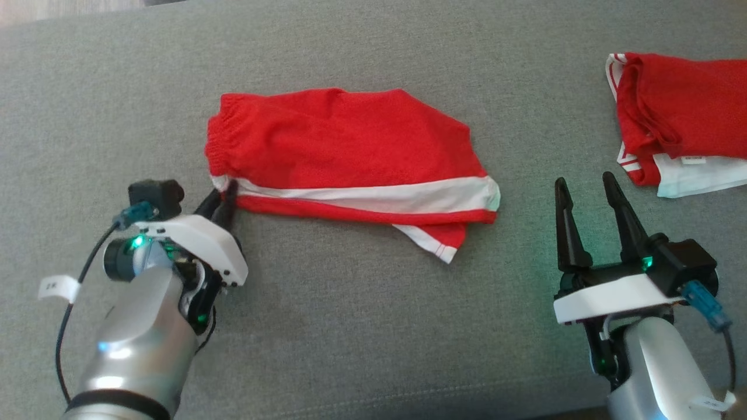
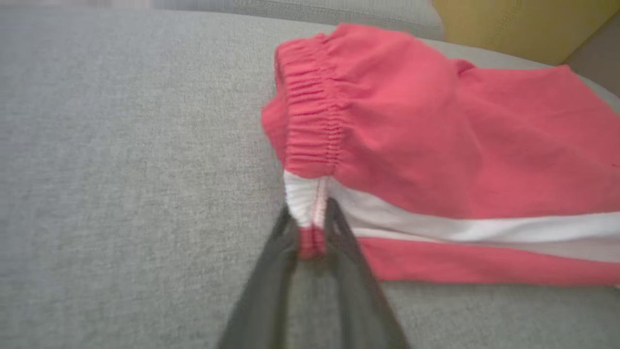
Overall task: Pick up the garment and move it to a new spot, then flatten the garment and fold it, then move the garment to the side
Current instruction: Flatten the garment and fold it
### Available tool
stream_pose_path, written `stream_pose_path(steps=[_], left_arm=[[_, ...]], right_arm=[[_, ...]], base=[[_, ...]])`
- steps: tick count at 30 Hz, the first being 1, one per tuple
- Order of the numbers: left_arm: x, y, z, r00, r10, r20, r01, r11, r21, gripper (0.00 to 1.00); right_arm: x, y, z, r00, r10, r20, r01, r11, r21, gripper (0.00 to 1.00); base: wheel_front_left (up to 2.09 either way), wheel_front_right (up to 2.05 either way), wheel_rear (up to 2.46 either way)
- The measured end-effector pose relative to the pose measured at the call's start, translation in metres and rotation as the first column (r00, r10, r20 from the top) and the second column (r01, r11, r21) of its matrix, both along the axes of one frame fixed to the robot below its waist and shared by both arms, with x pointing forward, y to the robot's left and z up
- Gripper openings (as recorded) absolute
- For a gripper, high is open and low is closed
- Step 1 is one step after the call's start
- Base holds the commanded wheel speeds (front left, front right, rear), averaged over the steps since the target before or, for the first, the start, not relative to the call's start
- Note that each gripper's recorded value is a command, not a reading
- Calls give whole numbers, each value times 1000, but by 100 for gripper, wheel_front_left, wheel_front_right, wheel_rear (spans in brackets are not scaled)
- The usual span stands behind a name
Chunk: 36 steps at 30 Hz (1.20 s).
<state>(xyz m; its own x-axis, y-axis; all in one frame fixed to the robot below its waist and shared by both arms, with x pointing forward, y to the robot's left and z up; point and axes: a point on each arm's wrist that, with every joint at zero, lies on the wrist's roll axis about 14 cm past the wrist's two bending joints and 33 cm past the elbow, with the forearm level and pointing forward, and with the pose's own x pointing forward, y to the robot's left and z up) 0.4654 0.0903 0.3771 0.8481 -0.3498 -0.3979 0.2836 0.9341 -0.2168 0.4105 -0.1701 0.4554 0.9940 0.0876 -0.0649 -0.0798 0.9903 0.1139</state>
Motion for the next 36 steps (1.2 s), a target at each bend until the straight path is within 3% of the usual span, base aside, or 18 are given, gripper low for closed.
stream_pose_path(steps=[14, 20, 26, 36], left_arm=[[3, 3, 25, 996, 1, 90, -1, 1000, 2, 0], [-2, 4, 36, 992, 2, 124, -1, 1000, -12, 0], [-6, 0, 38, 990, -7, 142, 9, 1000, -19, 0], [-6, -1, 37, 990, -8, 141, 11, 1000, -18, 0]], right_arm=[[-2, 8, 3, 1000, 22, 5, -22, 1000, 7, 100], [-10, 28, -18, 994, 74, -79, -70, 996, 49, 100], [-21, 46, -57, 961, 134, -241, -121, 990, 68, 100], [5, 60, -64, 947, 173, -270, -149, 983, 107, 100]], base=[[0, 0, 0], [0, 0, 0], [0, 0, 0], [0, 0, 0]])
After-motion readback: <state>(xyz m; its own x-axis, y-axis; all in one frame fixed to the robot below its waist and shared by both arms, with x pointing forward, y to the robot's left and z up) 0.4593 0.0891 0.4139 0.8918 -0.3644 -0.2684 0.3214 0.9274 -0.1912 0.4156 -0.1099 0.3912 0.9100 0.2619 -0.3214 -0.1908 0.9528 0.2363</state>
